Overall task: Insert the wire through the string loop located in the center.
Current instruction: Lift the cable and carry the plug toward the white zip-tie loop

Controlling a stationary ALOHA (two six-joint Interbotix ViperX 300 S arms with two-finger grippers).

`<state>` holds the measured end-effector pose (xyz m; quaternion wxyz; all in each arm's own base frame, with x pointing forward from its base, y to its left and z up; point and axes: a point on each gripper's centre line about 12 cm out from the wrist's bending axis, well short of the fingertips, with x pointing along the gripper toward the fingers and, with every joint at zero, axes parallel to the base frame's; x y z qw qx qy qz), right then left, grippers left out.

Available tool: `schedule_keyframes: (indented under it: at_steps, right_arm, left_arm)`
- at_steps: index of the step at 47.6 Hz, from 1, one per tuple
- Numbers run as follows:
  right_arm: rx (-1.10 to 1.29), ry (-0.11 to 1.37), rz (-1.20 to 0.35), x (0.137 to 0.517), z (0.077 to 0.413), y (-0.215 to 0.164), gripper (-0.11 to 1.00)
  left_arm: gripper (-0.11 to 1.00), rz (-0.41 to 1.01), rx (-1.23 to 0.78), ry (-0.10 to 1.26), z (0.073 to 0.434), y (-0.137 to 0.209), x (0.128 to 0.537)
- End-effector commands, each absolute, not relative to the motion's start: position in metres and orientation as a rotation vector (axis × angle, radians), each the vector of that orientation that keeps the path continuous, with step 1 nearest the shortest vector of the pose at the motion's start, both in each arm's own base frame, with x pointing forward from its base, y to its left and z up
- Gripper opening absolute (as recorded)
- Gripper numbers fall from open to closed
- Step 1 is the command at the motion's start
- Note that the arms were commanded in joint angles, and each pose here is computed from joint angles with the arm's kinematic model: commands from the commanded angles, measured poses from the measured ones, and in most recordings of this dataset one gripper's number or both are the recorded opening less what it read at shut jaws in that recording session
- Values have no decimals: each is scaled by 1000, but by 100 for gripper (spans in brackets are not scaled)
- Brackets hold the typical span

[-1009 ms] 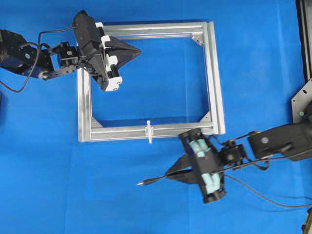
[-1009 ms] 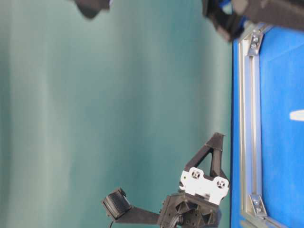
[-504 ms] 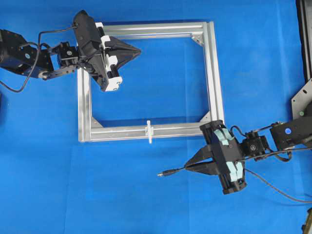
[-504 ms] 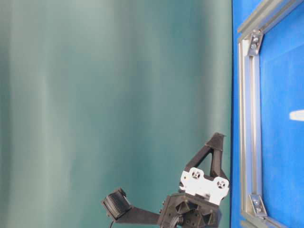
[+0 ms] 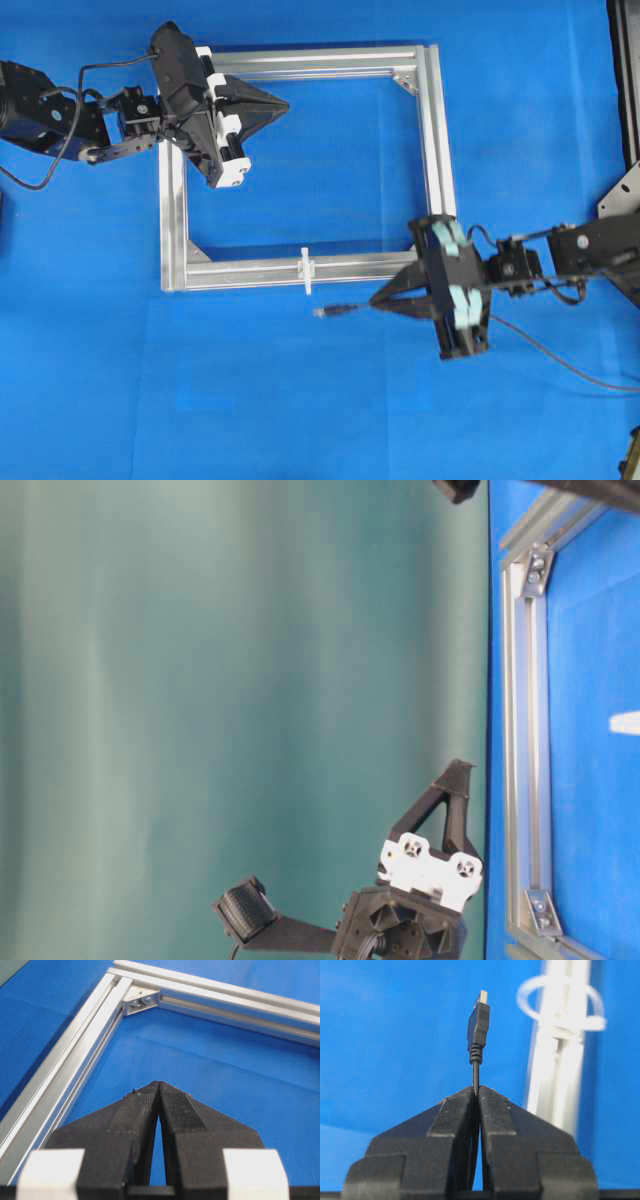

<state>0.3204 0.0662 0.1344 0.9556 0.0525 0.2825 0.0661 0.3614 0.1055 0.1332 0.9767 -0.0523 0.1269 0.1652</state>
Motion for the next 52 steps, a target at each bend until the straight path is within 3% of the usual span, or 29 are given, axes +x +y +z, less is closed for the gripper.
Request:
schedule_keyframes:
  at_steps: [1, 15, 52]
  right_arm:
    - [119, 538, 109, 323, 143, 57, -2]
    - [132, 528, 57, 325, 143, 39, -2]
    - [131, 522, 56, 326, 143, 39, -2]
  left_arm:
    - [0, 325, -99, 216, 147, 104, 363]
    - [0, 324, -98, 215, 147, 103, 363]
    - [0, 321, -98, 217, 147, 102, 364]
